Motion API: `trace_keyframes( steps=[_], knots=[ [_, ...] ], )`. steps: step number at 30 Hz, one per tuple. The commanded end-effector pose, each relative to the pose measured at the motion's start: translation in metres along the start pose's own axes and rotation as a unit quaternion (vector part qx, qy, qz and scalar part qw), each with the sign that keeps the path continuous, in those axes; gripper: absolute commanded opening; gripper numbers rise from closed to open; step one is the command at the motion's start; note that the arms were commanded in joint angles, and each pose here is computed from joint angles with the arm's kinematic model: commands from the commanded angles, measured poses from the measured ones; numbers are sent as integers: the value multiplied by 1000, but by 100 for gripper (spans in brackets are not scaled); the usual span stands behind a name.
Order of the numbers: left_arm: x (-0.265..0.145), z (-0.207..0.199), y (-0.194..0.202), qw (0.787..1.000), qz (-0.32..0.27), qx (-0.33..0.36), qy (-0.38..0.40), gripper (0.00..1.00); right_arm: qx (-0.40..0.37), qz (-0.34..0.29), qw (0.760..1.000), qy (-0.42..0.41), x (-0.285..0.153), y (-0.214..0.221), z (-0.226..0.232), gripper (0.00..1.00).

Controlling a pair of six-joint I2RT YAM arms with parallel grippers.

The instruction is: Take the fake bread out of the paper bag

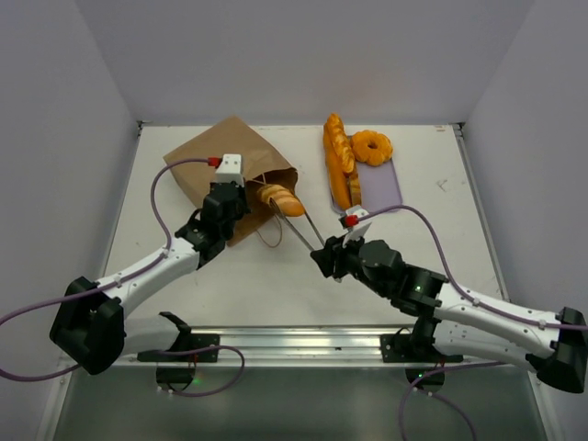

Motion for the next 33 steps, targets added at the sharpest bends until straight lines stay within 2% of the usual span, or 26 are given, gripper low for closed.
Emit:
trace_keyframes(
  steps=[1, 12, 17, 24, 28, 33],
  knots=[
    [4, 5, -22, 999, -30, -10, -25, 0, 8, -7, 1000, -17, -24, -20, 7, 0],
    [4, 4, -28, 999, -30, -9, -19, 0, 10, 2, 1000, 1, -63, -40, 4, 0],
    [4, 4, -26, 999, -26, -10, -22, 0, 15, -35, 999, 7, -88, -58, -1, 0],
    [-1, 7, -22, 999, -13, -12, -30, 0, -8, -71, 996, 48, -98, -77, -6, 0],
    [-4, 13, -16, 998, 5, -7, -54, 0, -16, -119, 986, 112, -105, -92, -17, 0],
    [-12, 13, -13, 999, 2, -23, -38, 0, -39, -140, 976, 161, -98, -102, -20, 0]
  ],
)
Point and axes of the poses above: each gripper's point midway between its finger pads, its own x axis out along the fingers, its own z axis along the line the jaws close on, y = z × x, the point moved 8 cm from there along -x, back along the fingers, and after that the axes turned 14 degrees about x, right-handed, at the moved point
